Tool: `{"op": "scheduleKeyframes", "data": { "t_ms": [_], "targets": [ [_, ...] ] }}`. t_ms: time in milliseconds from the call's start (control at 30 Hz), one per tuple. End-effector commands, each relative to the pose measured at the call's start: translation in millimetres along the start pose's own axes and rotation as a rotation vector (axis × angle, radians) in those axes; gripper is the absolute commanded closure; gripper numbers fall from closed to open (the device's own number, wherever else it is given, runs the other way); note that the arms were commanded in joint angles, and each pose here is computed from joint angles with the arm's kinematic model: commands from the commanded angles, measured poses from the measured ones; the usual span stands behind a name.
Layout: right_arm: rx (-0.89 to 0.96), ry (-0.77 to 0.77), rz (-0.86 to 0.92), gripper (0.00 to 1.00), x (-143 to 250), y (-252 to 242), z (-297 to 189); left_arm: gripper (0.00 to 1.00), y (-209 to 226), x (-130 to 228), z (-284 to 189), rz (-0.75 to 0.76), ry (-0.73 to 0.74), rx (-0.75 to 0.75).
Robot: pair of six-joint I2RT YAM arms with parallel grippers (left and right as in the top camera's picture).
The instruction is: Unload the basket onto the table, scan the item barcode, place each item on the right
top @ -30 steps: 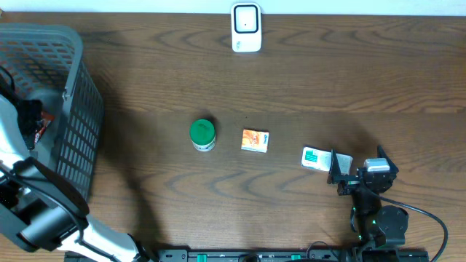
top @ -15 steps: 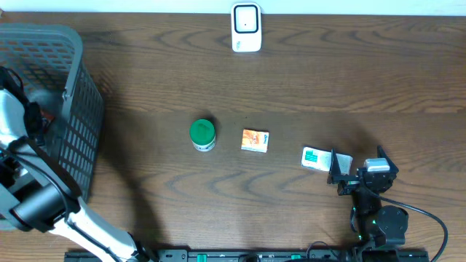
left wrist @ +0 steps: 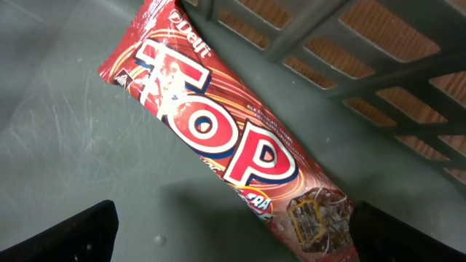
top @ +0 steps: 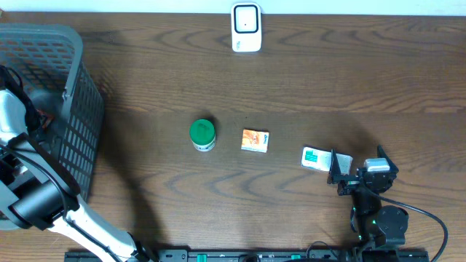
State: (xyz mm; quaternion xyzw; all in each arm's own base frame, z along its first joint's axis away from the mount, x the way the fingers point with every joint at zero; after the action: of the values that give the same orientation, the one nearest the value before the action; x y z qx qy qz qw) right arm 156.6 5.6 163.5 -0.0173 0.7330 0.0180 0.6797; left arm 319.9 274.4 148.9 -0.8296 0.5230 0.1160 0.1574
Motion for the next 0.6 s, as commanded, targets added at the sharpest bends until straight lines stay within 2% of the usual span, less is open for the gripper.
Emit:
{"op": "scheduleKeyframes", "data": {
  "t_ms": [0, 433, 500, 567],
  "targets": [
    [0.002, 0.002, 0.012, 0.01, 1, 0, 0, 0.01, 2, -4, 3, -0.015, -0.044, -0.022],
    [0.002, 0.002, 0.012, 0.01, 1, 0, 0, 0.02, 5, 7, 35, 0.014, -0.037, -0.097],
    [0.002, 0.002, 0.012, 0.01, 1, 0, 0, 0.12, 5, 7, 36, 0.018, -0.037, -0.098],
    [0.002, 0.002, 0.012, 0.01, 1, 0, 0, 0.34, 5, 7, 36, 0.023, -0.037, -0.098]
  ]
}}
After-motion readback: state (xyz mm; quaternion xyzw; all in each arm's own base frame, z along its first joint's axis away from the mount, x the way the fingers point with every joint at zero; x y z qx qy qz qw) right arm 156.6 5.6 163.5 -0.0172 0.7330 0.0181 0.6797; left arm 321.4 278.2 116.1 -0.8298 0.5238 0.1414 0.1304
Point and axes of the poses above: each gripper's point midway between its finger pads, its own z axis out along the fingers, its own y axis along the line the jaws close on, x = y × z, the point moved 9 cm from there along -z, back along the fingers, and after that the axes turned 4 degrees about z, right-handed, at the moved point
